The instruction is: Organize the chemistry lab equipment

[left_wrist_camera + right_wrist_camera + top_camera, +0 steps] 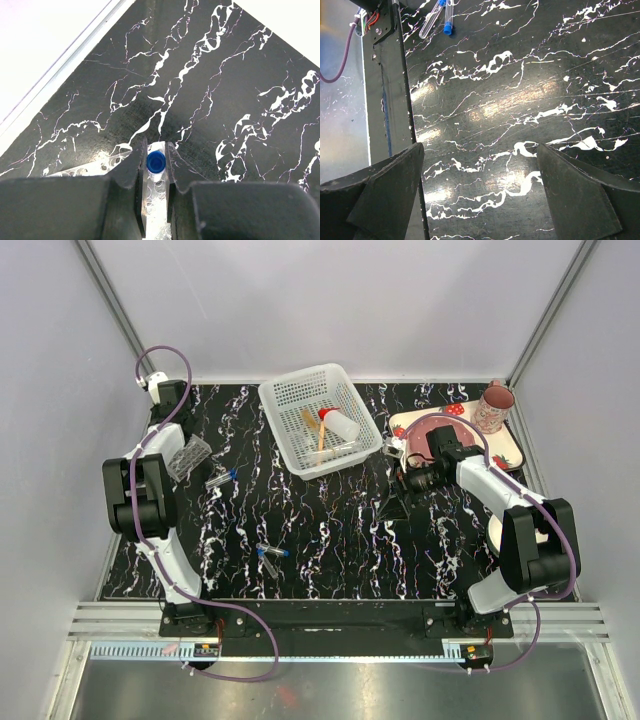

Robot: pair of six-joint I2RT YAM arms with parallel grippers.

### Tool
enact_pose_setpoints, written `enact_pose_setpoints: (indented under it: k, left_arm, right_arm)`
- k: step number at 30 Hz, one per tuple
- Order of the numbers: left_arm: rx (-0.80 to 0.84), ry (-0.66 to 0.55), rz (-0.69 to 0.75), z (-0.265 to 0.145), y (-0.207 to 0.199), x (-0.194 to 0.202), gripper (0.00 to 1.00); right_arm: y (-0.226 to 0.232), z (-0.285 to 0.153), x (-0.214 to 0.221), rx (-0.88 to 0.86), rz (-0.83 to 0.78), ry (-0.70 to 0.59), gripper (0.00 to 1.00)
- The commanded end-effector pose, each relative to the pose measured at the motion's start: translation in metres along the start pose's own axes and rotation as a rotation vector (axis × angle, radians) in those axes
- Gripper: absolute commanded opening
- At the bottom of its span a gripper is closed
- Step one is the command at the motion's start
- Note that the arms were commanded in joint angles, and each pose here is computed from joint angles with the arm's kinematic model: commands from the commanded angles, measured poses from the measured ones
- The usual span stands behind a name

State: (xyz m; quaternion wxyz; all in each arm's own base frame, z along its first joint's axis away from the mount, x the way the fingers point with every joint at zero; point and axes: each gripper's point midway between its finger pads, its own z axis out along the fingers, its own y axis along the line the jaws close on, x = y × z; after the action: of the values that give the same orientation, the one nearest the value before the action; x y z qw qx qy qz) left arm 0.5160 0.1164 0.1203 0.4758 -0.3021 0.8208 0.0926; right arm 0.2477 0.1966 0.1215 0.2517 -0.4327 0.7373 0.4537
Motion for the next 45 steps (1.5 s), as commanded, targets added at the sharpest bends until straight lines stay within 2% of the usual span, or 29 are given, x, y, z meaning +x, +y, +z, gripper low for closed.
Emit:
enact_pose_setpoints:
  k: [1, 45]
  left_arm:
    - [-0.010, -0.030, 0.001, 0.002, -0.001, -0.009, 0.06]
    - [0.009, -0.009, 0.071, 0.008, -0.007, -0.009, 0.08]
  right_arm:
    - [-0.002, -0.004, -0.014, -0.001, -0.045, -0.025, 1.00]
    - [-0.001, -0.005, -0.014, -0.008, -0.047, -0.014, 1.00]
